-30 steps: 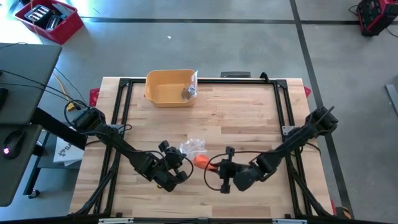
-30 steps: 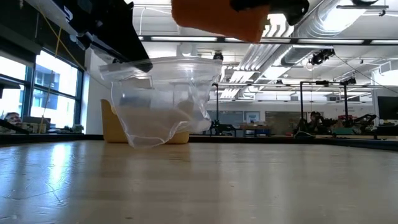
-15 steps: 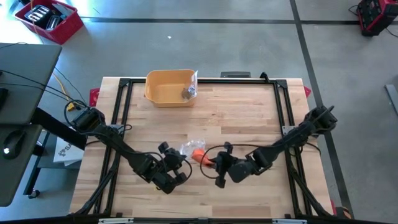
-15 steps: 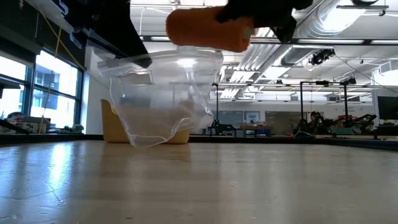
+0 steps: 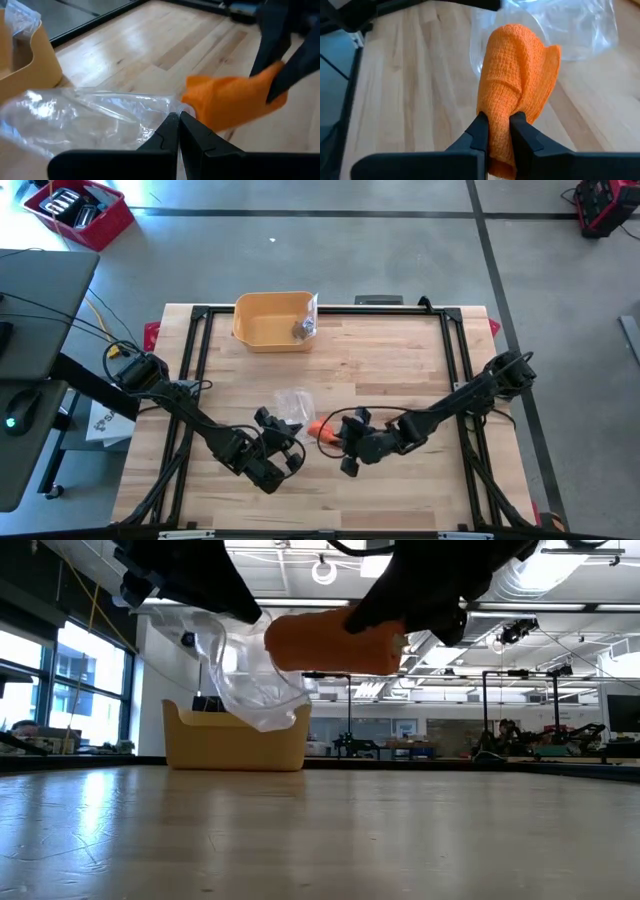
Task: Roll bandage
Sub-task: Put the orange bandage into the transparent zip bag
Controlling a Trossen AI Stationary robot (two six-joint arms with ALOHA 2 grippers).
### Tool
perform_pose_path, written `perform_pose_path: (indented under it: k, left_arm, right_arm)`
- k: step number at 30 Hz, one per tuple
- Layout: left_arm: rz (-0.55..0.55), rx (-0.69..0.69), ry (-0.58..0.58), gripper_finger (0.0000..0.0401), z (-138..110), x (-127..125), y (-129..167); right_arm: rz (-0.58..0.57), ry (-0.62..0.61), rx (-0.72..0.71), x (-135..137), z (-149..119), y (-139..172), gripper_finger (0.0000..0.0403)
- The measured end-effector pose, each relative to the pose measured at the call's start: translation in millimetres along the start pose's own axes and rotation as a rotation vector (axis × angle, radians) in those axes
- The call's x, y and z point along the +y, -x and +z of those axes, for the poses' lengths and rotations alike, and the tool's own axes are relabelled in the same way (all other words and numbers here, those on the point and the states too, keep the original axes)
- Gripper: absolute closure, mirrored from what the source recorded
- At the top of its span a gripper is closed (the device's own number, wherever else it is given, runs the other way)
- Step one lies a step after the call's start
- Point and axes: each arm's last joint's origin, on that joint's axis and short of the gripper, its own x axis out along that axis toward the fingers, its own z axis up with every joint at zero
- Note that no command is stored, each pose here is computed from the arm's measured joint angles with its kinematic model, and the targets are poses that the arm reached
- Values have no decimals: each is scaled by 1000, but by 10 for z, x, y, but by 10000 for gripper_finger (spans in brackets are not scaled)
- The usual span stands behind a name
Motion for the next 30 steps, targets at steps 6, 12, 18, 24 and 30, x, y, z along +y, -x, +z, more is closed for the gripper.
perform_pose_path:
  k: [6, 12, 18, 24, 30]
  left_arm:
    - [-4, -4, -17, 400, 7, -8, -2]
    - [-3, -6, -26, 400, 8, -7, -3]
    - [0, -8, -22, 400, 14, -5, -12]
    - [-3, -22, -24, 401, 24, -18, -8]
    - [-5, -19, -24, 401, 23, -18, -8]
  right_arm:
    - [-28, -42, 51, 101, 20, 158, 373]
    - [-18, 9, 101, 376, 183, 444, 373]
    - [59, 63, 29, 484, 238, 389, 373]
    - [-39, 63, -12, 402, 222, 167, 375]
    - [-25, 79, -114, 506, 356, 247, 375]
